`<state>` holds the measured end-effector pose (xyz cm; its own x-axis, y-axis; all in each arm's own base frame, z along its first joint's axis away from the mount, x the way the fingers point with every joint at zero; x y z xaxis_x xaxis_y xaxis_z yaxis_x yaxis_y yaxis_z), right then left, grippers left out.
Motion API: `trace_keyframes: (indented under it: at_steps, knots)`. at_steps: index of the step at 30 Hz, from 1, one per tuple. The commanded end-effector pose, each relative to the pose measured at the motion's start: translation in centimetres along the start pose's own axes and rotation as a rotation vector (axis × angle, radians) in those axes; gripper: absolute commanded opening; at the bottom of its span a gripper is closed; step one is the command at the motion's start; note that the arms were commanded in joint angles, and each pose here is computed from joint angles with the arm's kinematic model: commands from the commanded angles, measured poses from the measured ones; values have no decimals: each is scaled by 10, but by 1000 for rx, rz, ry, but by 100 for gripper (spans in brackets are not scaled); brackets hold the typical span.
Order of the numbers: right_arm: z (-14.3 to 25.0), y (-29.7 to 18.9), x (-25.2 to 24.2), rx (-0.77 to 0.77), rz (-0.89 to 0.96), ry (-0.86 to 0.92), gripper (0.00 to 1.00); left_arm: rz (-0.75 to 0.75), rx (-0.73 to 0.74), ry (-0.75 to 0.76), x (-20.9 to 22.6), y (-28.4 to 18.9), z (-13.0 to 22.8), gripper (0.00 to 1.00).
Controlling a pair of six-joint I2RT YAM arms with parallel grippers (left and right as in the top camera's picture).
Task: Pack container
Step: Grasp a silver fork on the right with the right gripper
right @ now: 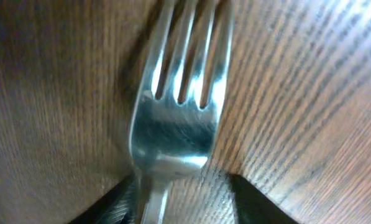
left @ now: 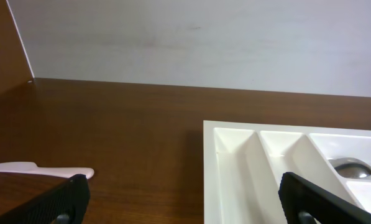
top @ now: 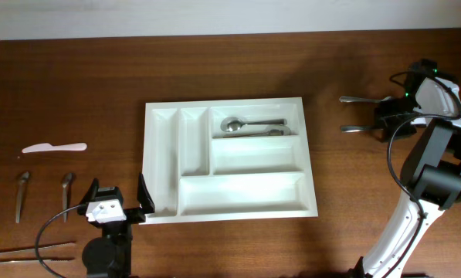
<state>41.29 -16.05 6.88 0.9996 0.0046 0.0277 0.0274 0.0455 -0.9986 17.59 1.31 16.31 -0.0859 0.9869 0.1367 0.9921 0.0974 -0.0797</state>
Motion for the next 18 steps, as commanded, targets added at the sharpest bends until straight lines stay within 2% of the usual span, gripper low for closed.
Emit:
trace_keyframes:
  at_steps: [1, 8, 13, 18]
  knots:
    - [-2, 15, 2, 15, 5, 6, 37, 3, -5, 19, 0, 0, 1, 99]
    - [0, 14, 6, 44, -20, 6, 11, 3, -5, 19, 0, 0, 1, 99]
    - [3, 14, 7, 73, -32, 6, 4, 3, -5, 19, 0, 0, 1, 99]
    - [10, 11, 13, 132, -67, 0, 4, 3, -5, 19, 0, 0, 1, 99]
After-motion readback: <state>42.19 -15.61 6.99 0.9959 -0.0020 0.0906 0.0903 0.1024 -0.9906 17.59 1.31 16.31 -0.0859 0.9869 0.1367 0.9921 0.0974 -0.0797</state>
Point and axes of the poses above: each gripper's point midway between its finger pads, its own y axis out along the fingers, its own x axis along the line the jaws close on, z = x × y, the point moved 7 cm from there along -y, back along the fingers, and after that the axes turned 10 degrees about y, right-handed, at the moved point
